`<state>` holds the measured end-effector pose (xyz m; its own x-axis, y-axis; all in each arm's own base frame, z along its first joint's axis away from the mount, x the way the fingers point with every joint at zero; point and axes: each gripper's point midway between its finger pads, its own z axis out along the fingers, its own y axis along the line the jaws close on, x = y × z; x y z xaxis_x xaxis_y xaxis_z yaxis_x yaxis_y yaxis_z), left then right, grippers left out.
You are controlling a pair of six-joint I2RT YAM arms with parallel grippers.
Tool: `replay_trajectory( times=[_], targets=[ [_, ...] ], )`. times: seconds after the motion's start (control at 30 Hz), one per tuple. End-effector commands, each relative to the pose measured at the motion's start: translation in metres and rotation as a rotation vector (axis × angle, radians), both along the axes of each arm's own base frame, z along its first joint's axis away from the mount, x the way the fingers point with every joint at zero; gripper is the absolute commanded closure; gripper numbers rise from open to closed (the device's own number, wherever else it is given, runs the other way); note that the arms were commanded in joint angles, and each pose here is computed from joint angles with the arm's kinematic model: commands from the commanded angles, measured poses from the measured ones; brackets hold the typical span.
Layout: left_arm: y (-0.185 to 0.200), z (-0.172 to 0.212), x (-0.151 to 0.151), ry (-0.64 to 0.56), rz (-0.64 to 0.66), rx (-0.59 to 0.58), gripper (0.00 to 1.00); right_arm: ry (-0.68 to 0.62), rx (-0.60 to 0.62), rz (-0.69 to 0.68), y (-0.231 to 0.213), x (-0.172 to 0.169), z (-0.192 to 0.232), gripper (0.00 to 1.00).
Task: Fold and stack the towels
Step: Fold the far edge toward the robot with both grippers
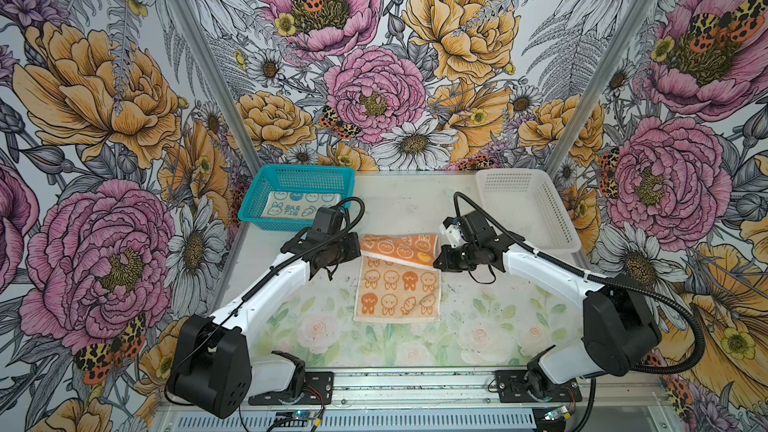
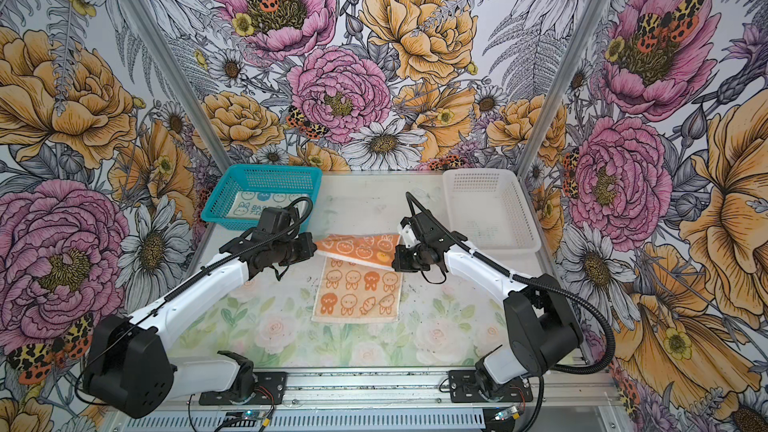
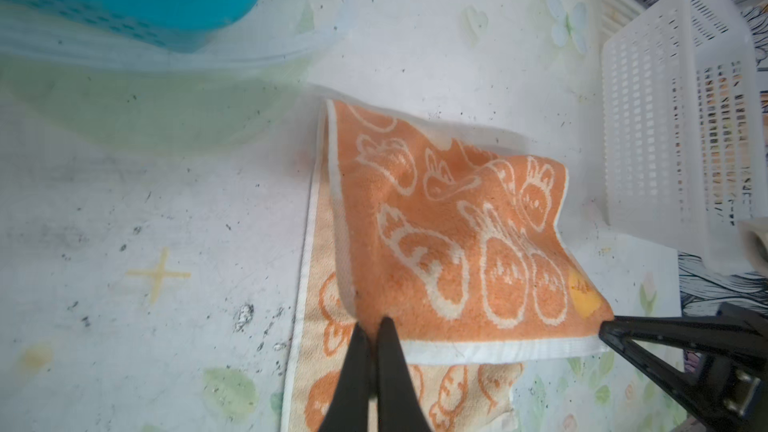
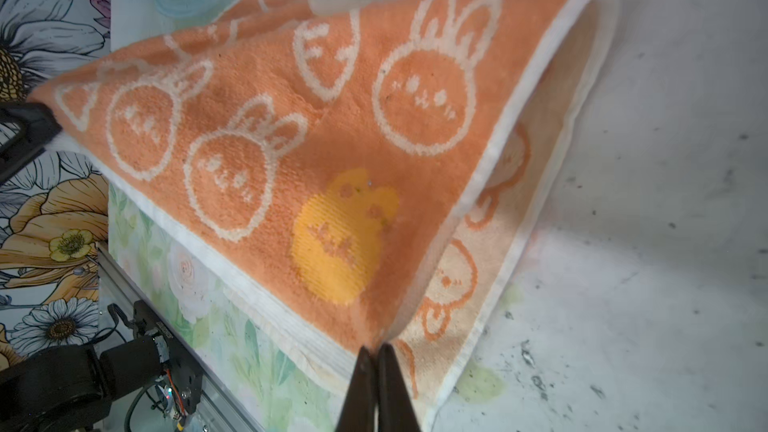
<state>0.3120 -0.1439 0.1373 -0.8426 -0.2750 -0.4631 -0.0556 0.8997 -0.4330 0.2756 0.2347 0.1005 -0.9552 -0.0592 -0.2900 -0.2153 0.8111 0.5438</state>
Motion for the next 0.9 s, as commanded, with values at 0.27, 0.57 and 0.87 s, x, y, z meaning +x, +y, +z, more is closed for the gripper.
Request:
replay_trajectory(
  times=[0.27,0.57,0.87],
  targets=[
    [-0.008,-0.074,-0.036,0.167,0.012,-0.022,1.00,0.088,0.034,-0.075,0.012,0.004,-0.057,1.00],
    [-0.023,-0.088,-0.003,0.177,-0.014,-0.002,1.00,0.117,0.003,-0.119,0.006,0.032,-0.077,1.00],
    [-0.034,-0.064,0.042,0.120,-0.025,-0.026,1.00,0.051,0.100,-0.147,0.003,0.082,-0.035,1.00]
  ],
)
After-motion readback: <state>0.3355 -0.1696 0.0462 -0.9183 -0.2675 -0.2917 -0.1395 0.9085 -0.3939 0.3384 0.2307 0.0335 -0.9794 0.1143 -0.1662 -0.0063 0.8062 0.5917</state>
